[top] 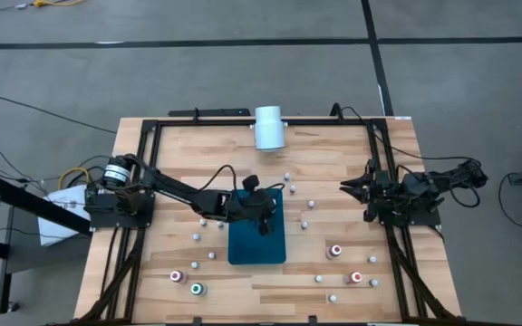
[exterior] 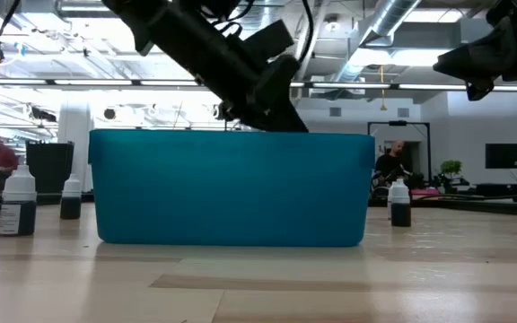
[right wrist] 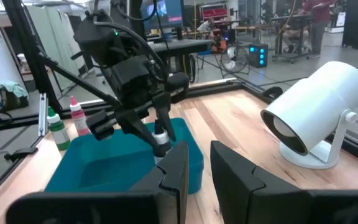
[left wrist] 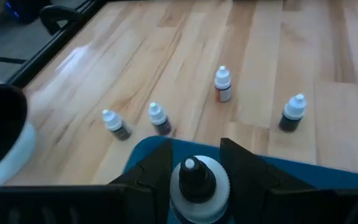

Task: Pick & Place food coloring
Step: Put the big black food coloring bottle into the blue bin

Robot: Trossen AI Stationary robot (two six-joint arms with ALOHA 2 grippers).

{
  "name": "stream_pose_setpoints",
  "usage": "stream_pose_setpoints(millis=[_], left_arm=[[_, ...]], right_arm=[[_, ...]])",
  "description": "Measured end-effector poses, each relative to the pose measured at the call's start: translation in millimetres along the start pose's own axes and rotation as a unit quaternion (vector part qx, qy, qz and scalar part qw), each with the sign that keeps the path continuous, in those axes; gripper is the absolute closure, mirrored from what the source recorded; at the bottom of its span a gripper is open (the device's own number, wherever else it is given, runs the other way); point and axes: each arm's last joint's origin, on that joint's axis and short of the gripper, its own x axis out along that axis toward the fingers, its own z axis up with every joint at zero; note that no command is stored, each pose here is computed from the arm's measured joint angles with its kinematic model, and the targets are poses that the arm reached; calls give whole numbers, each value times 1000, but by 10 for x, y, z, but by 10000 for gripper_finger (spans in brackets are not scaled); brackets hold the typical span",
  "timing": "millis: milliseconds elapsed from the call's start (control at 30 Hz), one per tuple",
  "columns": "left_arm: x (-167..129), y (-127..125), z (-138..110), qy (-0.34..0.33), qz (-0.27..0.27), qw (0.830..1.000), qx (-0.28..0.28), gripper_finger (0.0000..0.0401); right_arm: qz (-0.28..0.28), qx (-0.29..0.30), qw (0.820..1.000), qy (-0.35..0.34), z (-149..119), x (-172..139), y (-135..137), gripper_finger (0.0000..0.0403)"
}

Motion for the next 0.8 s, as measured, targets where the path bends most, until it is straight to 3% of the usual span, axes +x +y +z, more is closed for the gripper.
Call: stream_pose_setpoints(millis=[800], left_arm=[[85,-105,-108,-17,32,999,27,295]], right_arm=[[0,1,1000,0,1,0,0,344]])
